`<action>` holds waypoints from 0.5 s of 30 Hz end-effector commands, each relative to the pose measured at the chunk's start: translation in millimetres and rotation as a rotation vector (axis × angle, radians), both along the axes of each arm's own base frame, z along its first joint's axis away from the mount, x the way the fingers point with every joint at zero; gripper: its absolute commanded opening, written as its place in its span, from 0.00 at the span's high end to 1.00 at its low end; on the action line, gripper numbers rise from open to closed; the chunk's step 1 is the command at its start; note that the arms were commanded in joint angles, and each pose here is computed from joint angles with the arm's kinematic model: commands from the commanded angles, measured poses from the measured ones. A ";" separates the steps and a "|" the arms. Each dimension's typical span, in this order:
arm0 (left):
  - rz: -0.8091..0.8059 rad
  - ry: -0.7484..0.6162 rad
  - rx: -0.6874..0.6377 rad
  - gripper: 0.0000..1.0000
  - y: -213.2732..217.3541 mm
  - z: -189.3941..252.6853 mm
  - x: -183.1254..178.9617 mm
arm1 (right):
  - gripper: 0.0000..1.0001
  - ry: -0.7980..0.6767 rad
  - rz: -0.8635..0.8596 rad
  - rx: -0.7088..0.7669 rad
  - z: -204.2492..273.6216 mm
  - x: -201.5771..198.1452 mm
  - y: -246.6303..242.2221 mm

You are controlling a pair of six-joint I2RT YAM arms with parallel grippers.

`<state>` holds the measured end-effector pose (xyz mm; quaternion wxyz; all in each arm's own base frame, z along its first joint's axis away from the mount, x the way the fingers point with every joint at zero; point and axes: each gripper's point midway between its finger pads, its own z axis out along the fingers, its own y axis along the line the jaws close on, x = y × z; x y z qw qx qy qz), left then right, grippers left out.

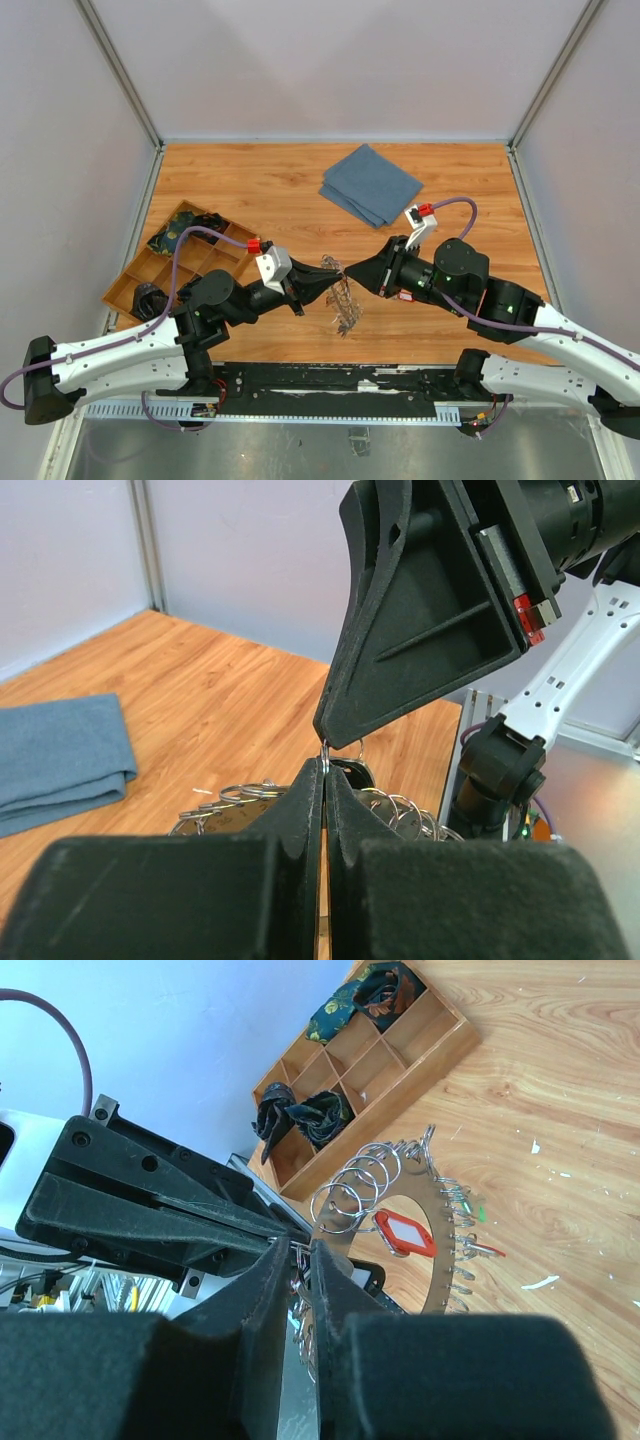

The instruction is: Put the keys on the keyring

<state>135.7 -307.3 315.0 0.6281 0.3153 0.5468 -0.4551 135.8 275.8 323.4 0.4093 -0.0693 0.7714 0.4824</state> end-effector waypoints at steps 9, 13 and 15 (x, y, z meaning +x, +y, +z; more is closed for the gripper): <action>0.018 -0.049 -0.109 0.99 10.1 34.8 0.0 | 0.97 0.009 0.011 0.056 7.7 -0.5 1.9; 0.021 -0.051 -0.117 0.99 12.0 36.6 -0.4 | 0.99 0.019 -0.013 0.051 2.5 1.3 -2.2; 0.022 -0.053 -0.122 0.99 12.9 37.8 -0.8 | 0.99 0.024 -0.022 0.046 -0.4 2.2 -3.7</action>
